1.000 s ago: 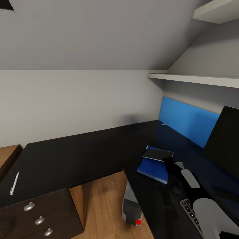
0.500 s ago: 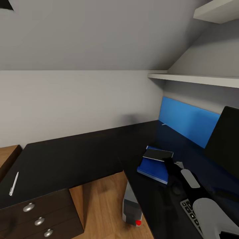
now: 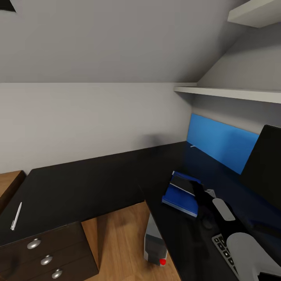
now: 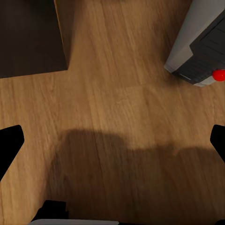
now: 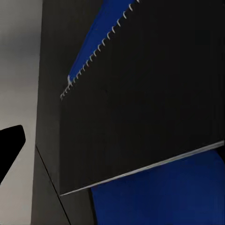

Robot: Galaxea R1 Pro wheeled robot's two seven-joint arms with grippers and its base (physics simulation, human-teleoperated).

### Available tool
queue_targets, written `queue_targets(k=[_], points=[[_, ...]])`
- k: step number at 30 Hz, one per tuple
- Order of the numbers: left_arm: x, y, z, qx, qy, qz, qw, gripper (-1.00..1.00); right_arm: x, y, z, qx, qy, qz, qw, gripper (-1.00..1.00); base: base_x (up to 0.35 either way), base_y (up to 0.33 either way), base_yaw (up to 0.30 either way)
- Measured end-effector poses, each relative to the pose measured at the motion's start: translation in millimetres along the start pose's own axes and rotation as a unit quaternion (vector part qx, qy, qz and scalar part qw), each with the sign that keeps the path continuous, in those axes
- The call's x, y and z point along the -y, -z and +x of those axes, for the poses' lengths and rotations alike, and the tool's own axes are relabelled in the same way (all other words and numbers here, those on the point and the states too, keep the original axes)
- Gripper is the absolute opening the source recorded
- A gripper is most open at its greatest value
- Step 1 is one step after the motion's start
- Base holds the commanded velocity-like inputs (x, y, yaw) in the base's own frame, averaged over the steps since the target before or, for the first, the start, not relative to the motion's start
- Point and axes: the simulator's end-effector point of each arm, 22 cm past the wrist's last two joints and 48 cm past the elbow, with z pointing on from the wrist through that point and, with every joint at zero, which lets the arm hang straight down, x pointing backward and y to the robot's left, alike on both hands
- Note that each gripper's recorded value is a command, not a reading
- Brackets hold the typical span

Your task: In the bedroom, organize the workspace by keeping the computer under the desk, ensuring the monitor is on the desk, placing the keyboard on the desk next to the monitor, placing the mouse on the desk next to the keyboard, moving the folder from the swivel chair onto the desk next to the mouse, stacking the notebook on top of the folder with the pen on top of the notebook, and positioning the swivel chair next to the desk.

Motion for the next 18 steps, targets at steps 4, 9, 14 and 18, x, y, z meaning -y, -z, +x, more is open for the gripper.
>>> queue_targets(k=[4, 9, 14, 18], points=[[0.2, 0.0, 0.1, 0.000, 0.000, 0.000, 1.0000, 1.00, 0.3, 0.1, -0.5, 0.000, 0.000, 0.000, 1.0000, 1.00, 0.000, 0.000, 0.000], [0.3, 0.0, 0.1, 0.000, 0.000, 0.000, 1.0000, 1.00, 0.6, 0.2, -1.0, 0.000, 0.003, 0.001, 1.0000, 1.00, 0.000, 0.000, 0.000], [0.0, 0.0, -0.1, 0.000, 0.000, 0.000, 1.0000, 1.00, 0.6, 0.3, -1.0, 0.000, 0.004, 0.001, 1.0000, 1.00, 0.000, 0.000, 0.000], [0.4, 0.0, -0.3, 0.001, -0.001, 0.001, 1.0000, 1.00, 0.5, 0.3, -0.7, -0.001, 0.003, 0.001, 1.0000, 1.00, 0.000, 0.000, 0.000]])
